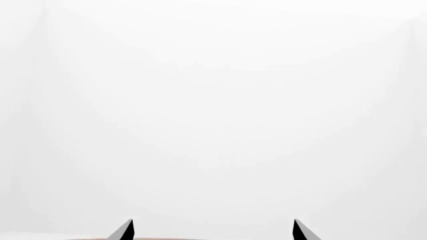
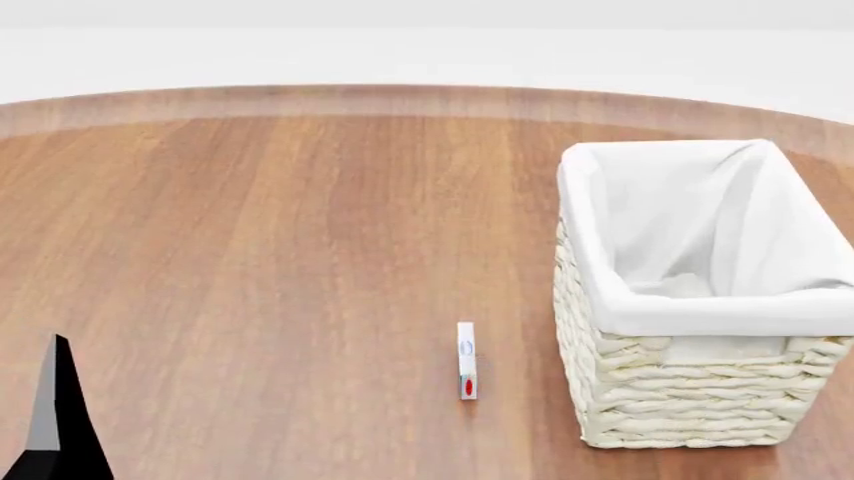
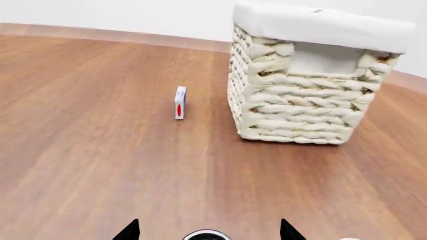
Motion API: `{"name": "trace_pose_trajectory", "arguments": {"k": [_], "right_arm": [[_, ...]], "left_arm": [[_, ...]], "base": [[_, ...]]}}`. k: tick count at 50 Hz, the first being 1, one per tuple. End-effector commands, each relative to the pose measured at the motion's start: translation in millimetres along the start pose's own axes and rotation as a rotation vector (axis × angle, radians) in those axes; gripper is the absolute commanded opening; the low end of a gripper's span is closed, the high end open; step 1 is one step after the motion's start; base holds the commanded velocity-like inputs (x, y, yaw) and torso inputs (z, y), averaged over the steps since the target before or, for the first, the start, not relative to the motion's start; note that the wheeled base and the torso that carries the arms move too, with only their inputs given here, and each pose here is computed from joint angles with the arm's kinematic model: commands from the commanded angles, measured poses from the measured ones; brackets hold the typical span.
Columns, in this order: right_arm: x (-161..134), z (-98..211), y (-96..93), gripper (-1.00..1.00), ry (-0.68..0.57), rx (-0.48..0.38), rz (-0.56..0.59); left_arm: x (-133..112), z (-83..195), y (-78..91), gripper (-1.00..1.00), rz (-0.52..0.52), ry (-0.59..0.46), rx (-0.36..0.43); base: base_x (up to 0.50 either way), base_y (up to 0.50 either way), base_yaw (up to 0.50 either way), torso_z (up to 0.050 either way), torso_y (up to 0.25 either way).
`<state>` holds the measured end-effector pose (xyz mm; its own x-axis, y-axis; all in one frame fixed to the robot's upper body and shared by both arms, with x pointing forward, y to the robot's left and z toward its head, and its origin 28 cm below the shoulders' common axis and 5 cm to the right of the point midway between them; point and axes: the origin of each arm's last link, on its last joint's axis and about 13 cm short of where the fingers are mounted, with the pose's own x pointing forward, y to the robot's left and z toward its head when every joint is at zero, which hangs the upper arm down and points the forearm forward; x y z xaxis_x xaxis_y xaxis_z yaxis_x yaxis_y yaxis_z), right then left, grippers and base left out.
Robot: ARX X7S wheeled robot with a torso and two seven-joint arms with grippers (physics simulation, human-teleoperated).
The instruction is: Pick up the tomato sauce, and put it in the basket.
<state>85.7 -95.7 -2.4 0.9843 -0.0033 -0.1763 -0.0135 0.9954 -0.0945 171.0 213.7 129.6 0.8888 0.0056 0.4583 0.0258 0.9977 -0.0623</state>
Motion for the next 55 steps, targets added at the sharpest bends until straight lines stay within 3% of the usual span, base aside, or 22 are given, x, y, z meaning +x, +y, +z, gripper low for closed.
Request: {"name": "trace_pose_trajectory", "arguments": {"k": [1,55], "right_arm": [[-1,-8,0.0,1.00,0.026,0.009,0.000],[1,-42,3.7,1.00,0.113,0.038,0.012]], "left_arm": [[0,1,-0.6,1.00,-0.002,-0.001,0.002],[-1,1,-1.0,1.00,-0.004,-0.003,0.017]], "base": [[0.00,0.00,0.00,0.000,0.000],[0.00,0.00,0.00,0.000,0.000]]}}
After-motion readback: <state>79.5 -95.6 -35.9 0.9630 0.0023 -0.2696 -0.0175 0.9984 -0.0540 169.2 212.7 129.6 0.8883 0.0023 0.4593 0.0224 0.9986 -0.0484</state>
